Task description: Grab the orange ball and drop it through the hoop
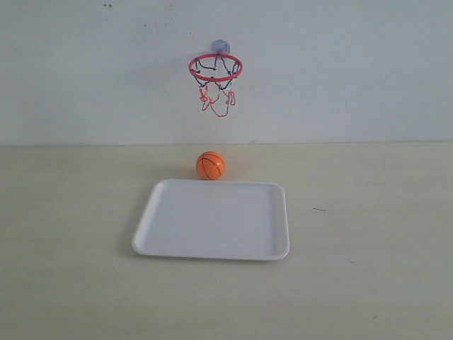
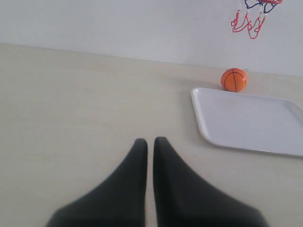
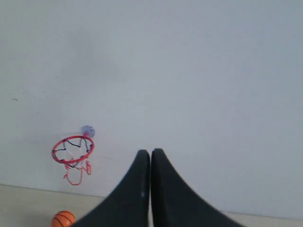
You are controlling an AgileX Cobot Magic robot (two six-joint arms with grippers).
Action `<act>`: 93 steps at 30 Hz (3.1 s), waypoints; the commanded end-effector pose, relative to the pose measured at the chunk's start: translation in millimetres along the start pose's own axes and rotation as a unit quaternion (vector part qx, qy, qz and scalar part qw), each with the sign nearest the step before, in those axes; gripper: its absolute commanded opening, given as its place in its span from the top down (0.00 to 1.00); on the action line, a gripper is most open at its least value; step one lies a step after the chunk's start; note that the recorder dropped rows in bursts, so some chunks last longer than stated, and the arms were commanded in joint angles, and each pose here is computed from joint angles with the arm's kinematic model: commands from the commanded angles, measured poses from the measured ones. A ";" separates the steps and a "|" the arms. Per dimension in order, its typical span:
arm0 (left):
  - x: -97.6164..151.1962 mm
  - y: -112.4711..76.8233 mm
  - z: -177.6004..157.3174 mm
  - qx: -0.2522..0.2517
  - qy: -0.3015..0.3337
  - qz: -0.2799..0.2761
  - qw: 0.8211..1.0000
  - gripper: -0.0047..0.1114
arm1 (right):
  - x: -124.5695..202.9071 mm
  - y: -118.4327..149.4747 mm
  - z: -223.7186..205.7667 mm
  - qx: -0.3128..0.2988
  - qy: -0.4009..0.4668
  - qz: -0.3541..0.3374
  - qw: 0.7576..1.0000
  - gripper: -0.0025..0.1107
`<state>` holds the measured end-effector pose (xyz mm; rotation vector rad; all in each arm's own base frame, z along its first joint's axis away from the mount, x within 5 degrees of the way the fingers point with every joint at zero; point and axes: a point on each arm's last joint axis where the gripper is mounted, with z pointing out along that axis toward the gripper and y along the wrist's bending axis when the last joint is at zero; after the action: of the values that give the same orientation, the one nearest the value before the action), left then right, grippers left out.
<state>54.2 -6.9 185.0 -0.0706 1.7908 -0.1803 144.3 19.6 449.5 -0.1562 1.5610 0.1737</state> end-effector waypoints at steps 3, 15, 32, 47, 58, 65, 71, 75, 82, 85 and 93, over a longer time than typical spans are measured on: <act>-1.7 -0.2 -0.4 0.000 -0.006 -0.003 1.000 0.92 | 106.4 -8.1 -47.3 0.085 -0.052 0.062 0.993 0.98; -1.7 -0.2 -0.4 0.000 -0.006 -0.003 1.000 0.92 | 236.8 -10.3 -81.5 0.127 -0.032 0.121 0.984 0.98; -1.7 -0.2 -0.4 0.000 -0.006 -0.003 1.000 0.92 | 256.1 -3.4 -90.2 0.109 0.060 0.122 0.985 0.98; -1.7 -0.2 -0.4 0.000 -0.006 -0.003 1.000 0.92 | 264.8 -0.2 -93.0 0.092 0.113 0.057 0.988 0.98; -1.7 -0.2 -0.4 0.000 -0.006 -0.003 1.000 0.92 | 265.0 6.0 -92.5 0.036 0.117 0.053 0.991 0.98; -1.7 -0.2 -0.4 0.000 -0.006 -0.003 1.000 0.92 | 265.0 6.0 -92.5 0.036 0.117 0.054 0.991 0.98; -1.7 -0.2 -0.4 0.000 -0.006 -0.003 1.000 0.92 | 265.0 6.0 -92.5 0.036 0.117 0.054 0.991 0.98; -1.7 -0.2 -0.4 0.000 -0.006 -0.002 1.000 0.92 | 265.0 6.0 -92.5 0.036 0.117 0.055 0.991 0.98; -1.7 -0.2 -0.4 0.000 -0.006 -0.002 1.000 0.92 | 265.0 6.0 -92.5 0.036 0.117 0.055 0.991 0.98; -1.7 -0.2 -0.4 0.000 -0.006 -0.002 1.000 0.92 | 265.0 6.0 -92.5 0.036 0.117 0.055 0.991 0.98; -1.7 -0.2 -0.4 0.000 -0.006 -0.002 1.000 0.92 | 265.0 6.0 -92.5 0.036 0.117 0.055 0.991 0.98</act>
<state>54.2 -6.9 185.0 -0.0706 1.7908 -0.1803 53.4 9.1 183.3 -0.0334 1.8178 0.1858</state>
